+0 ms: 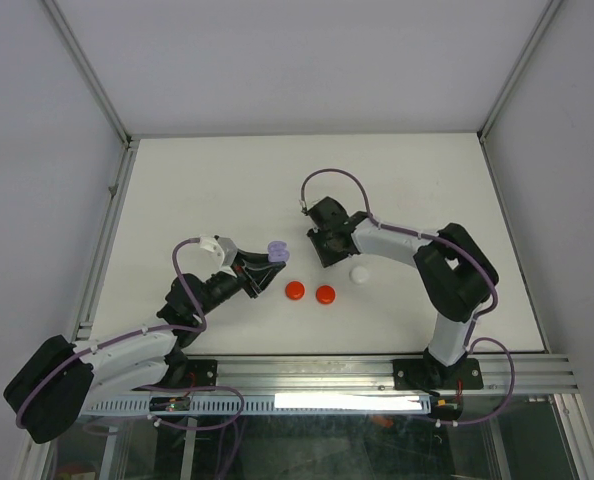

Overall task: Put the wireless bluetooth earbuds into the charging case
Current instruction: Pick up the earbud from the center of the board, then place the earbud in the charging case.

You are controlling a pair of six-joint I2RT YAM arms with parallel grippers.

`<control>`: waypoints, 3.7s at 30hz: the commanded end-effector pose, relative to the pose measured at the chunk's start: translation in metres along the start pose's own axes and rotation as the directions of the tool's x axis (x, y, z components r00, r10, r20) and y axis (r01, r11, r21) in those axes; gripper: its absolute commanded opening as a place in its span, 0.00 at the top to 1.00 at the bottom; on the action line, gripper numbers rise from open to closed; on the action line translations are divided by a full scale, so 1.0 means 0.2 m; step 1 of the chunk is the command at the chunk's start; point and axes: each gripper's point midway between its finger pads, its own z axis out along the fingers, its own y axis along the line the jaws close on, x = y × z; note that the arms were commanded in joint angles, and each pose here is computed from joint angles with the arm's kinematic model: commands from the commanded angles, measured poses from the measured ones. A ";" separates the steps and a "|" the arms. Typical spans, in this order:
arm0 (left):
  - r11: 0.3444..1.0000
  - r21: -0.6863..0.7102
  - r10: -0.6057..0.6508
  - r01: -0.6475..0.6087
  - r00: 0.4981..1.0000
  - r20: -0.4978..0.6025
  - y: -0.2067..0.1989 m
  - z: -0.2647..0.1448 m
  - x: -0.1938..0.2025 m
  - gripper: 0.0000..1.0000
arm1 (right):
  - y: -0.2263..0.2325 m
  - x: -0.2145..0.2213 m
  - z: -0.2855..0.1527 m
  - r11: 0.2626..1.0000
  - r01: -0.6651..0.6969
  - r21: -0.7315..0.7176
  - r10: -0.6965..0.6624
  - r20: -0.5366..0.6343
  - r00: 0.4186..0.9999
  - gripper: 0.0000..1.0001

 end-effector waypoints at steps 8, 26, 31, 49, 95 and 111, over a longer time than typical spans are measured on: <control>1.000 -0.026 0.003 -0.002 0.999 0.033 0.02 -0.01 -0.04 1.00 | -0.04 0.05 -0.02 0.997 0.044 0.057 -0.037 -0.116 0.993 0.67; 1.000 -0.030 0.000 0.000 0.999 0.033 0.02 -0.02 -0.05 1.00 | -0.04 0.06 0.02 0.995 0.070 0.067 -0.054 -0.206 0.977 0.73; 1.000 -0.030 -0.002 0.003 0.999 0.032 0.02 -0.02 -0.04 1.00 | -0.05 0.06 0.01 0.994 0.073 0.080 -0.055 -0.210 0.976 0.78; 1.000 0.008 -0.008 0.007 0.994 0.107 -0.02 0.00 -0.12 1.00 | -0.01 -0.39 -0.59 1.000 -0.002 0.015 -0.003 0.281 0.960 0.86; 0.944 0.216 0.175 -0.250 0.934 0.312 -0.25 0.08 -0.44 1.00 | 0.70 -0.50 -1.49 0.853 0.330 -0.404 0.215 0.848 0.484 0.89; 0.950 0.207 0.161 -0.235 0.933 0.323 -0.25 0.08 -0.46 1.00 | 0.72 -0.47 -1.41 0.867 0.320 -0.383 0.183 0.840 0.511 0.88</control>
